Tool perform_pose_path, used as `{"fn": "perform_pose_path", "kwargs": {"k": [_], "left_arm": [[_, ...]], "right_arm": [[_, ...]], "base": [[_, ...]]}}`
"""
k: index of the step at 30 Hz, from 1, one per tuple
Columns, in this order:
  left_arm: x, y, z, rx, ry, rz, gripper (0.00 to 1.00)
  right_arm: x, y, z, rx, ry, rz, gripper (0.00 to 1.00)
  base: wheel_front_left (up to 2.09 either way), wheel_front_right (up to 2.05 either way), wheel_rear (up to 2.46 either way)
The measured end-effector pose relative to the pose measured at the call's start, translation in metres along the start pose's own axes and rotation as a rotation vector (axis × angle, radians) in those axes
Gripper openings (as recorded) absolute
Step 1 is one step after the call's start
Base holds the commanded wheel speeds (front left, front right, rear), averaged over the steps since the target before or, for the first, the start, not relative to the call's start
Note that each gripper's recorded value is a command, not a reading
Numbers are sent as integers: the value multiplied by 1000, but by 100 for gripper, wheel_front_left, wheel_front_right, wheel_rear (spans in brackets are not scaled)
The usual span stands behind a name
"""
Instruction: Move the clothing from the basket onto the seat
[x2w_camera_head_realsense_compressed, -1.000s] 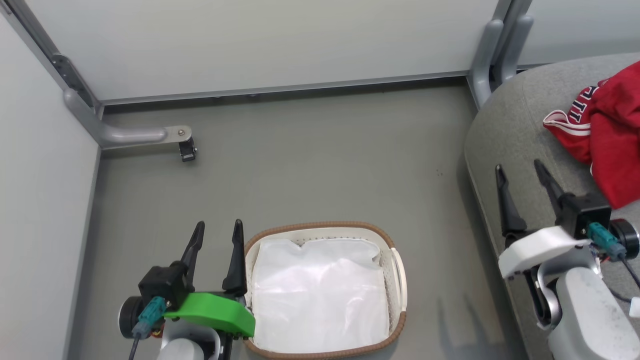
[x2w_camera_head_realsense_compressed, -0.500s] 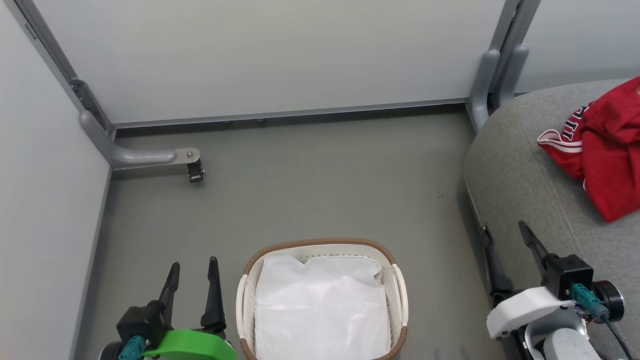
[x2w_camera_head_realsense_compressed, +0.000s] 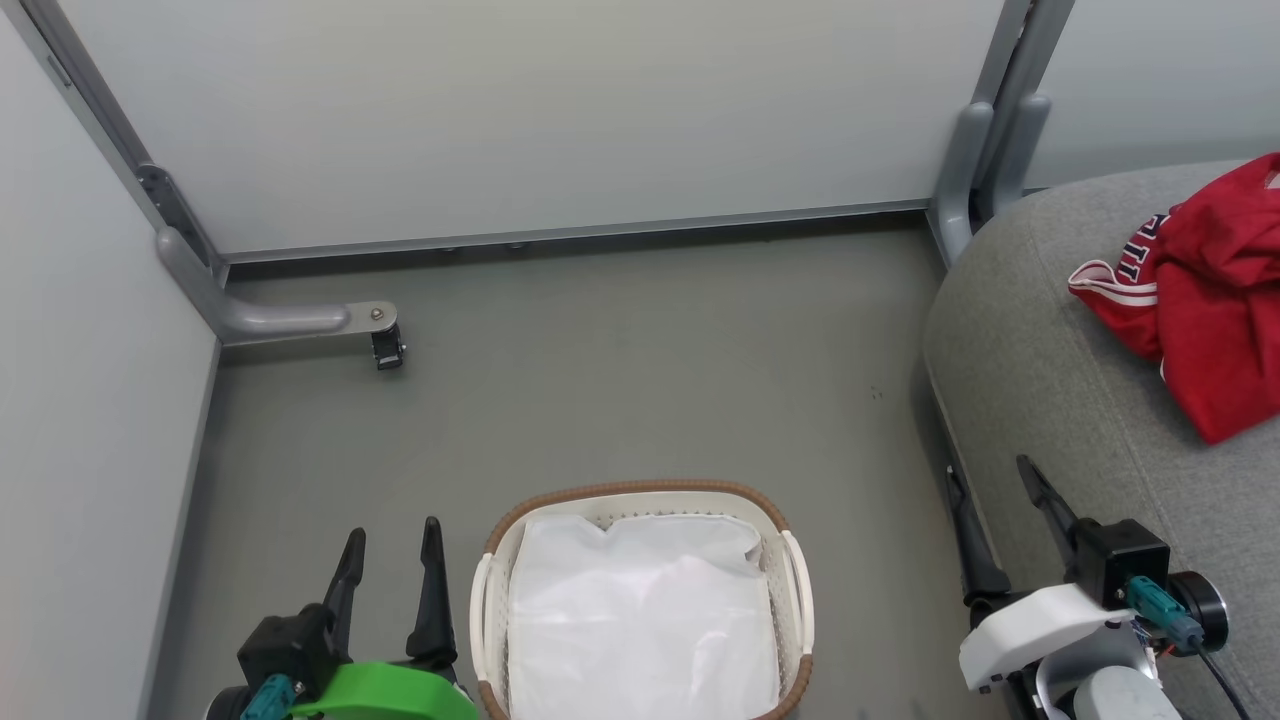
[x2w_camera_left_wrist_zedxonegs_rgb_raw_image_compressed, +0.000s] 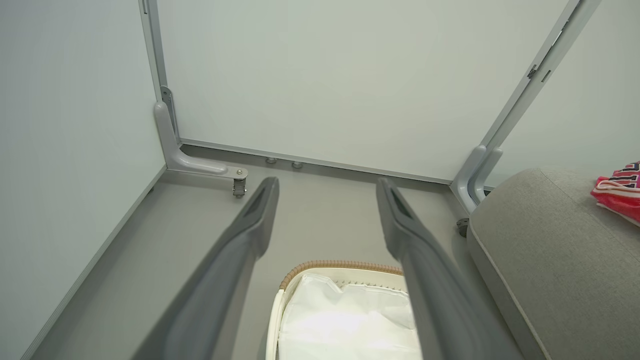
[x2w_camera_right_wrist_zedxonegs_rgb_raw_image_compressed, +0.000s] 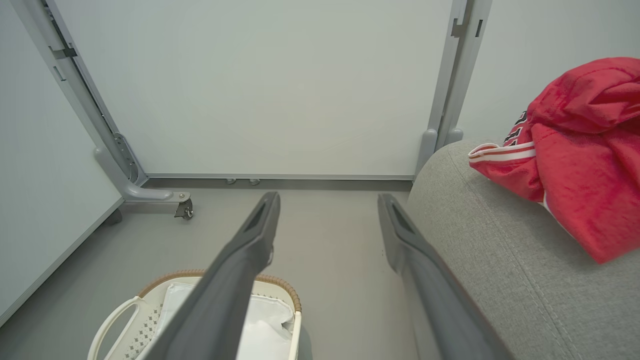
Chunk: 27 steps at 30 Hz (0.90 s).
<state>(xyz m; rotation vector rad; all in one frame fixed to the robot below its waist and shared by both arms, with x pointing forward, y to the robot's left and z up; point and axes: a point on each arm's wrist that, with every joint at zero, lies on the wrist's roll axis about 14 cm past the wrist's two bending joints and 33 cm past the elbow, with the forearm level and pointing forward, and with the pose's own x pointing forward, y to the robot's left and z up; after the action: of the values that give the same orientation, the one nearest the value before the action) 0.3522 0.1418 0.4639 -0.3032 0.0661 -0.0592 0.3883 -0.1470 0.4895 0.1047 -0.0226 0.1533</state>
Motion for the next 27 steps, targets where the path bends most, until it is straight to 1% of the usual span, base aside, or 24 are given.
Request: {"fn": "perform_pose_path", "kwargs": {"k": [10,11,17,27], "left_arm": [[0,2,0,-5,1,5,100],[-1,3,-1,-5,4,7,0],[-4,7,-15,-14,49,24,0],[-4,17,-16,-182,72,75,0]], "right_arm": [[0,2,-1,3,3,6,100],[0,2,-2,5,6,5,0],[-9,1,-23,29,75,-10,0],[-10,-10,-23,213,83,-76,0]], "base": [[0,0,0],[0,0,0],[0,0,0],[0,0,0]]}}
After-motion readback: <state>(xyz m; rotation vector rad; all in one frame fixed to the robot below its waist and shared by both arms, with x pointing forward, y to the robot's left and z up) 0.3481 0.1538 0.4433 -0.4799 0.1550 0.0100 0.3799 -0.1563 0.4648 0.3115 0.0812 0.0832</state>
